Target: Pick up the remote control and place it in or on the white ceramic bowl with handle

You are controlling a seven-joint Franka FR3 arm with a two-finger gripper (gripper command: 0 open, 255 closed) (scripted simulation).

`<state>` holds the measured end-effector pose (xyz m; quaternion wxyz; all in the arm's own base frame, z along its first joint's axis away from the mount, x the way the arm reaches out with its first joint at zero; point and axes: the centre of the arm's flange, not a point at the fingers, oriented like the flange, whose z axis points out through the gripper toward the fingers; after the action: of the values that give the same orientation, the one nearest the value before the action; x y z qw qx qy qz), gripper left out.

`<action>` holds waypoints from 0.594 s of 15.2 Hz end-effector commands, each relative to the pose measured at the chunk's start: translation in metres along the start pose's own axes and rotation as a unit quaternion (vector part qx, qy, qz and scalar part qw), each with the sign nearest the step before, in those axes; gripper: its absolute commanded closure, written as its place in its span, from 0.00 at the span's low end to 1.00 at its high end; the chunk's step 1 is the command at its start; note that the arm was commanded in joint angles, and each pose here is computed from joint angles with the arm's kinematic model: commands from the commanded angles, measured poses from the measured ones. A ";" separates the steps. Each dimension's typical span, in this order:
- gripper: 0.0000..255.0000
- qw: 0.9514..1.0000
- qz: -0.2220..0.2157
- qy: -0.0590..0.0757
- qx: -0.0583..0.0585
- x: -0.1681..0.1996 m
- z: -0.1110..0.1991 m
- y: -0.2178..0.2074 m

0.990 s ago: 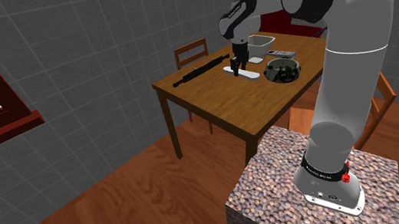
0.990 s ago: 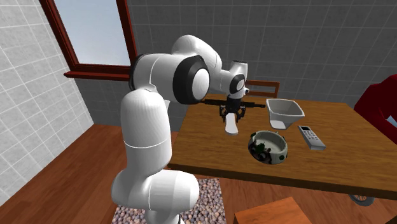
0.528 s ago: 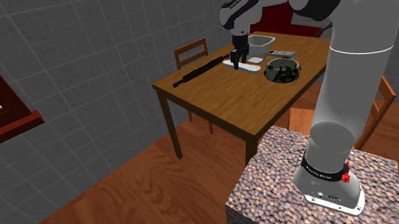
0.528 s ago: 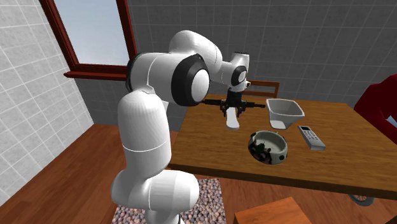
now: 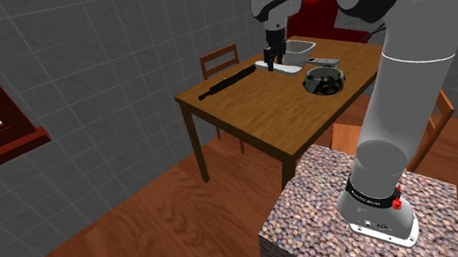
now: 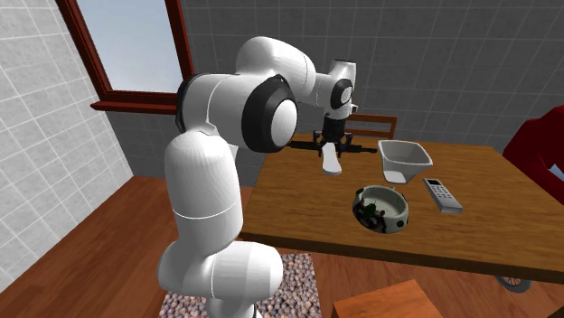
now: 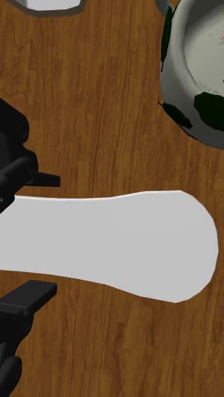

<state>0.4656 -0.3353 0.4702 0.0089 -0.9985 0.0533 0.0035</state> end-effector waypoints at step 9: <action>1.00 1.000 0.000 0.000 0.000 -0.027 -0.036 0.030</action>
<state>0.4446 -0.3520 0.5039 0.0088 -0.9985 0.0535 0.0036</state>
